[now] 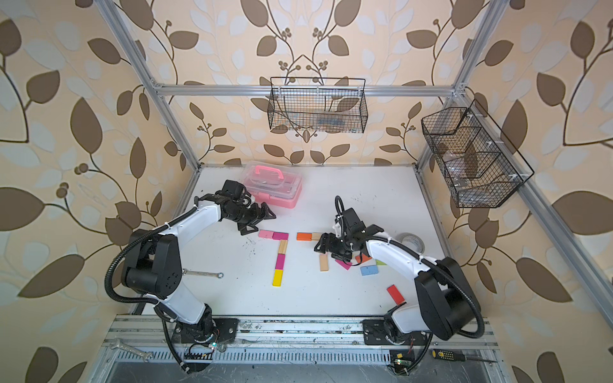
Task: Assemble the number 7 with building blocks
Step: Adjust the building block at the center of the board.
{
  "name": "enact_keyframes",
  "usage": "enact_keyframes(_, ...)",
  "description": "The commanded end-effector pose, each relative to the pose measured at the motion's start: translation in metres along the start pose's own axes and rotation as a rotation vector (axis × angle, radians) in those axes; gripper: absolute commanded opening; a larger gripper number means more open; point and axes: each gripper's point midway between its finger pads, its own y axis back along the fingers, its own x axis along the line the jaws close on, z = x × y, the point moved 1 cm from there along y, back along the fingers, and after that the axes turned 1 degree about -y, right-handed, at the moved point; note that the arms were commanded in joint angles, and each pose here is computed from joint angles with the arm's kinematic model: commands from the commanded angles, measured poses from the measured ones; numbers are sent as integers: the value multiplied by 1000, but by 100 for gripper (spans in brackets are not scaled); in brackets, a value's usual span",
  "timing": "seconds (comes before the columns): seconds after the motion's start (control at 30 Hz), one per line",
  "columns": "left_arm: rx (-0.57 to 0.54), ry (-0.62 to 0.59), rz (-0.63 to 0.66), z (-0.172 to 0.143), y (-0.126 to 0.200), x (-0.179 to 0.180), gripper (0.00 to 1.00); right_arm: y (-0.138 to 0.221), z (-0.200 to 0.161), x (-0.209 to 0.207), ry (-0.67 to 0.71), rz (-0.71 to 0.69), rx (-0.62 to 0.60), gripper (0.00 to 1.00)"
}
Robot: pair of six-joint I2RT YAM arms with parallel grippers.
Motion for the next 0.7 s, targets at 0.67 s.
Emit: enact_keyframes(0.67, 6, 8, -40, -3, 7, -6, 98, -47, -53, -13, 30, -77, 81, 85)
